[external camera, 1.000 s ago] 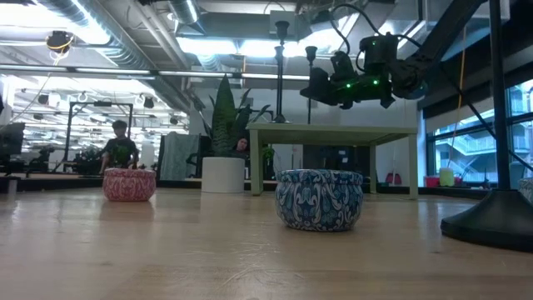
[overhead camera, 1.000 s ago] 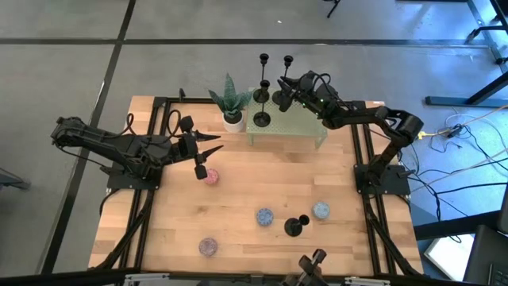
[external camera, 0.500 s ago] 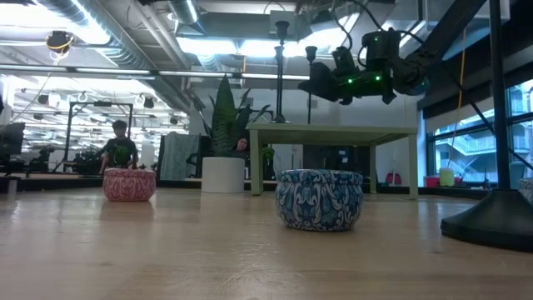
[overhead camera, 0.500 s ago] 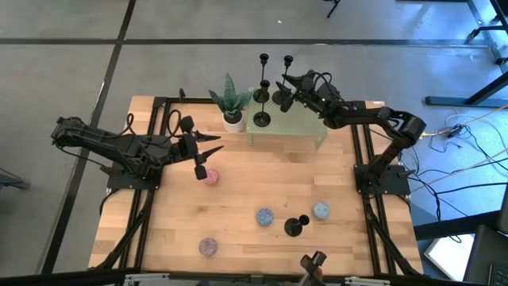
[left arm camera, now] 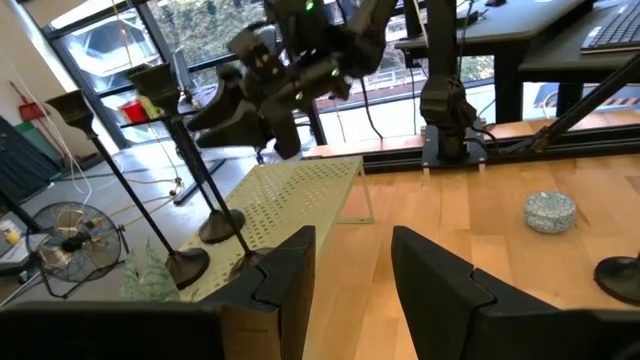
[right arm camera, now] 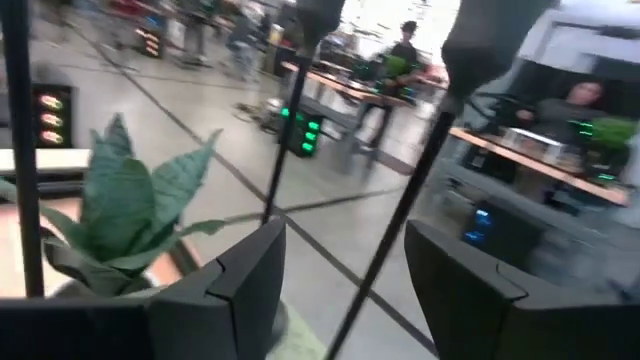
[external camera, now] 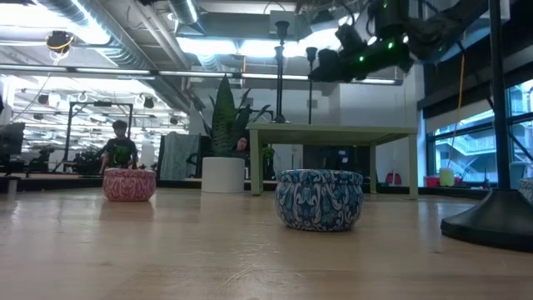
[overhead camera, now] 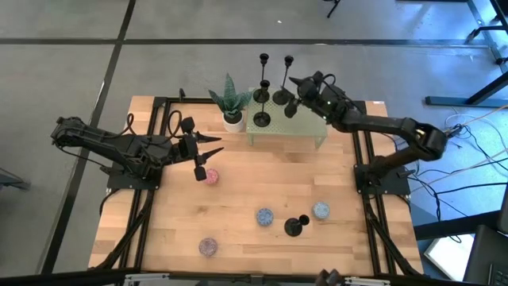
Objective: Pick & Place candle stick holders
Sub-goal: Align the black candle holder with the other black candle holder on the shelf
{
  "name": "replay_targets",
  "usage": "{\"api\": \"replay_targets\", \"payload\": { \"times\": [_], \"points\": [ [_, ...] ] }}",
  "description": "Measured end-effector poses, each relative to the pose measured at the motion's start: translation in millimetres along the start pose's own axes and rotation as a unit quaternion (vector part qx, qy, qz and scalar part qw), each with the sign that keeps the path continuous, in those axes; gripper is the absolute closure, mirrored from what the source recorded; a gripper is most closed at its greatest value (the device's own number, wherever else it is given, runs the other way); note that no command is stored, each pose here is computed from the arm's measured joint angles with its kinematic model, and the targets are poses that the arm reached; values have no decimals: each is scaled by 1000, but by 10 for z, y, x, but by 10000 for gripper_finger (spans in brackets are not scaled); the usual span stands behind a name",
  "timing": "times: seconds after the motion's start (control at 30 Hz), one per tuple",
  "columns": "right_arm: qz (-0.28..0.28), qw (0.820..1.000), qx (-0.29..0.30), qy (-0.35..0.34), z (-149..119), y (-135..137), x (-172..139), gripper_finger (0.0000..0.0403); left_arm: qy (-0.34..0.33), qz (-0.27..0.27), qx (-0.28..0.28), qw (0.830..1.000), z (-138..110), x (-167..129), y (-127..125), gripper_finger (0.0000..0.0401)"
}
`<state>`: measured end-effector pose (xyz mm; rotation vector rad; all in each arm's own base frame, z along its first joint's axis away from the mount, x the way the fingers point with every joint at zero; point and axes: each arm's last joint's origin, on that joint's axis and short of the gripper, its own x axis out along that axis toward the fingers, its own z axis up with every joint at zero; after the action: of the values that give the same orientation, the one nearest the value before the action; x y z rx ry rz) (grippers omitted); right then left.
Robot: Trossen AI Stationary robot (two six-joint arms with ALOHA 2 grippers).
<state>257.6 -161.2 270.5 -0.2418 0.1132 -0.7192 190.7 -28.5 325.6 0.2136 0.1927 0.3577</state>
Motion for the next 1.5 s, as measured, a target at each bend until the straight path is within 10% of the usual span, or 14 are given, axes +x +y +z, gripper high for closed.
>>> {"api": "replay_targets", "payload": {
  "times": [0.63,1.03,1.5],
  "points": [
    [50,998,-18,-18,348,297,-383,213,0,0,0,1000,0,0,0,272],
    [297,955,-2,-4,604,747,-1125,370,0,0,0,1000,0,0,-1,272],
    [500,864,-6,56,561,1179,-1666,221,0,-1,0,1000,1,0,-1,271]
  ]
}}
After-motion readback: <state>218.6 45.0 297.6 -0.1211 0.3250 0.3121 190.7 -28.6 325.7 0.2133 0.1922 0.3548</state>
